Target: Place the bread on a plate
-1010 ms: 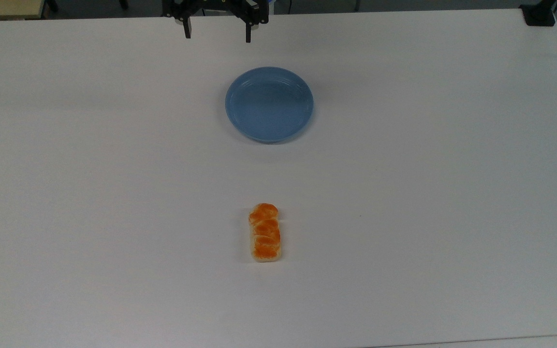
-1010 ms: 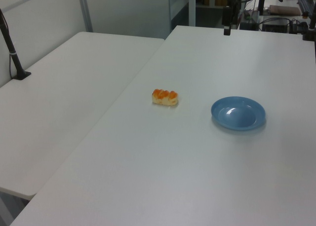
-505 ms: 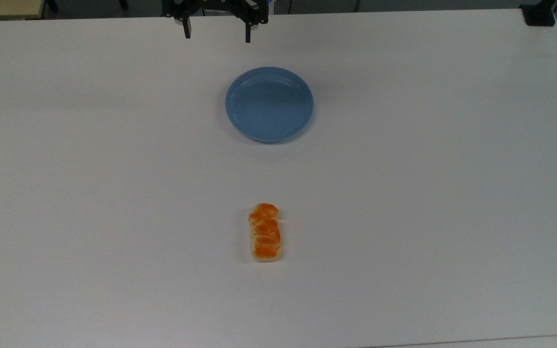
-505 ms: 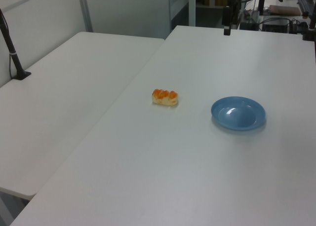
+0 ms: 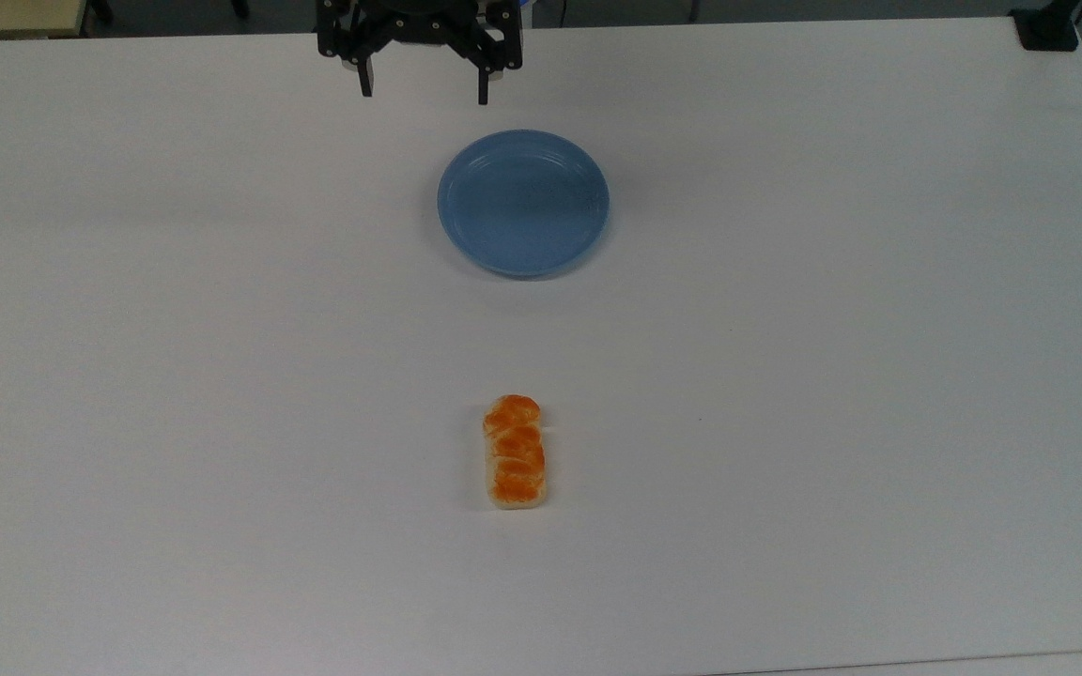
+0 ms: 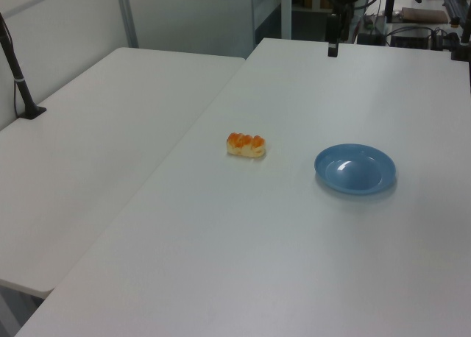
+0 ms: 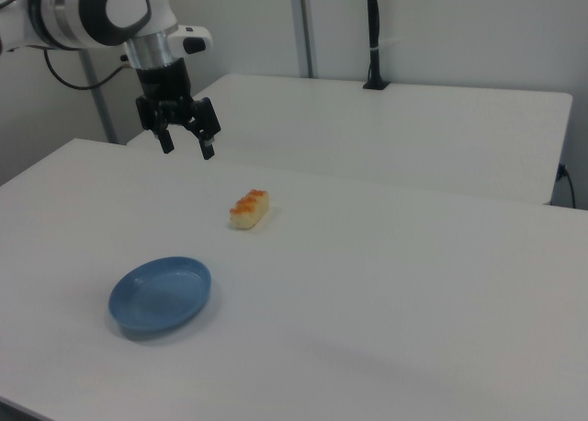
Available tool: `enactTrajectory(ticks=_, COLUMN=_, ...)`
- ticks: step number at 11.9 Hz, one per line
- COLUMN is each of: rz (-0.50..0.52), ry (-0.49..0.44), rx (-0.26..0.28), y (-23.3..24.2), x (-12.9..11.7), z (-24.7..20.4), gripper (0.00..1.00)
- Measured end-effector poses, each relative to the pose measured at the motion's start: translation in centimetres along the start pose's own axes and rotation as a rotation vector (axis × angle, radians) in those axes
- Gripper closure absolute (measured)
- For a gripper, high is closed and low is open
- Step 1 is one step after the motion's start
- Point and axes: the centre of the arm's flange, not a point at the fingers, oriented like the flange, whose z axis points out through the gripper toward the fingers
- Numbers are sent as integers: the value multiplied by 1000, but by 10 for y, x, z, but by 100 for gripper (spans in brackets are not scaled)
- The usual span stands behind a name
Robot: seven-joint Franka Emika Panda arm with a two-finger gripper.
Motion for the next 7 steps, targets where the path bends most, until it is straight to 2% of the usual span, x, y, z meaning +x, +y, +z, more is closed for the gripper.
enactTrajectory(ticks=2, rz=-2, ry=-8, rx=-8, y=-4, x=17, z=16, gripper=0)
enactTrajectory(ticks=7, rz=-12, ry=98, rx=-18, y=-15, x=62, z=58, gripper=0)
